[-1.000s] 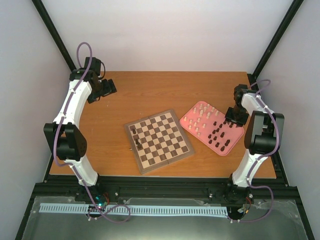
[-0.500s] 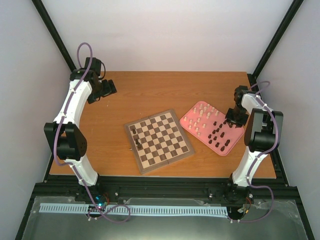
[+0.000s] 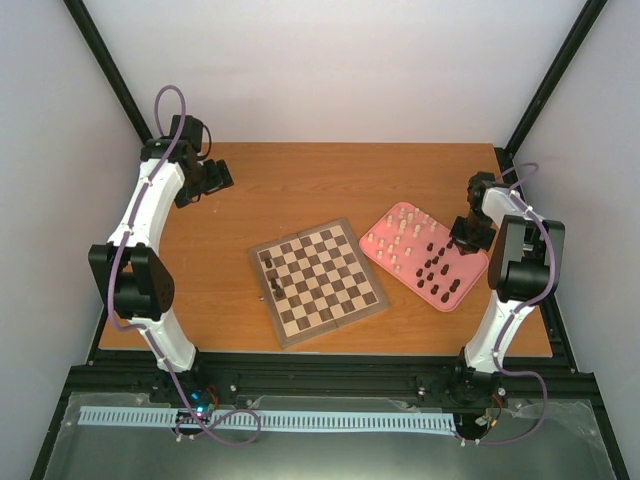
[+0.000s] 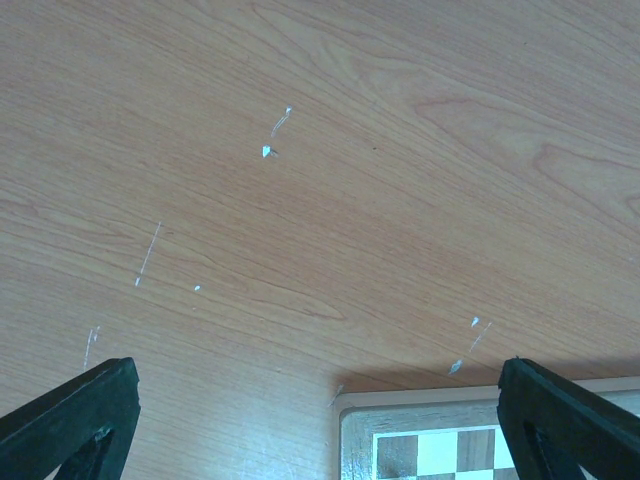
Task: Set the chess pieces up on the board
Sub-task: Pick up the chess piece from the storage box, then place the chess piece on the chessboard.
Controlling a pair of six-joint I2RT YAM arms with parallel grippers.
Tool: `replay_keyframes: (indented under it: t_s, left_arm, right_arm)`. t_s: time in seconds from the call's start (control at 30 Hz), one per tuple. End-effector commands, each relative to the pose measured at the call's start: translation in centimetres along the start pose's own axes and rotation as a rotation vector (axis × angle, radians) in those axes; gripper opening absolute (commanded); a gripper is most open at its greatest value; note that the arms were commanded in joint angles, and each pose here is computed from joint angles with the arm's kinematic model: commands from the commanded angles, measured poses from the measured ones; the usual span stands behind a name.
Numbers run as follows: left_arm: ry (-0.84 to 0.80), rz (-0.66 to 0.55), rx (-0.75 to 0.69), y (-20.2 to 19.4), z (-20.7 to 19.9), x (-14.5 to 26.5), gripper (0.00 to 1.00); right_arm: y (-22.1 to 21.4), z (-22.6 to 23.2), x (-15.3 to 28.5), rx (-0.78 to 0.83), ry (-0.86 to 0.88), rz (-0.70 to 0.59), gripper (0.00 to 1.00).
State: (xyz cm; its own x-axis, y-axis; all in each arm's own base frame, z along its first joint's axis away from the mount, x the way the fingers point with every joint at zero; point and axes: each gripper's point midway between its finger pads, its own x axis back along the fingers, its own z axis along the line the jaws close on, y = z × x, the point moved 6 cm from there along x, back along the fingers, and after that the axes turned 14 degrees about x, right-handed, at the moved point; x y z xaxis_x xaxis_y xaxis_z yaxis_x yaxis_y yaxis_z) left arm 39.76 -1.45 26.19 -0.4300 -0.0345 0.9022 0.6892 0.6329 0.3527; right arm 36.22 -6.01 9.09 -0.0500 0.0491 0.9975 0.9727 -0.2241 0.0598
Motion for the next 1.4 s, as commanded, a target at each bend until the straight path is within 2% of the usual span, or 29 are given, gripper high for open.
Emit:
replay_keyframes:
  t_s: [0.0, 0.1, 0.33, 0.5, 0.63, 0.8, 0.87, 1.1, 1.23, 1.37]
  left_arm:
    - [-0.002, -0.017, -0.020, 0.3, -0.3, 0.7, 1.00]
    - [-0.007, -0.017, -0.019, 0.3, -0.3, 0.8, 1.00]
    - [-0.009, -0.020, -0.020, 0.5, -0.4, 0.8, 1.00]
    - [-0.008, -0.016, -0.020, 0.4, -0.4, 0.7, 1.00]
    - [-0.016, -0.018, -0.018, 0.4, -0.5, 0.9, 1.00]
    - [-0.016, -0.029, -0.017, 0.5, -0.3, 1.3, 1.00]
    - [-0.018, -0.035, -0.017, 0.4, -0.2, 1.6, 1.00]
    - [-0.040, -0.038, -0.009, -0.2, 0.2, 2.4, 1.00]
    - [-0.045, -0.025, -0.009, -0.7, 0.5, 2.3, 1.00]
    - [-0.064, -0.018, -0.005, -1.1, 0.5, 2.5, 1.00]
  right_arm:
    - [0.7, -0.5, 0.5, -0.012, -0.009, -0.028, 0.08]
    - [0.6, -0.5, 1.3, -0.008, -0.007, -0.043, 0.03]
    - [-0.4, -0.2, 6.2, 0.001, 0.001, -0.106, 0.03]
    - [-0.6, 2.7, 11.1, 0.105, -0.017, -0.182, 0.03]
    - [0.5, 9.1, 14.7, 0.262, 0.009, -0.248, 0.03]
    - [1.1, 21.4, 16.9, 0.513, 0.082, -0.279, 0.03]
    - [1.2, 26.1, 18.7, 0.583, 0.167, -0.335, 0.03]
    - [-3.6, 38.6, 16.2, 0.808, 0.487, -0.299, 0.03]
    - [-6.6, 43.2, 15.6, 0.914, 0.624, -0.302, 0.03]
    - [-9.2, 46.4, 14.4, 0.998, 0.675, -0.286, 0.03]
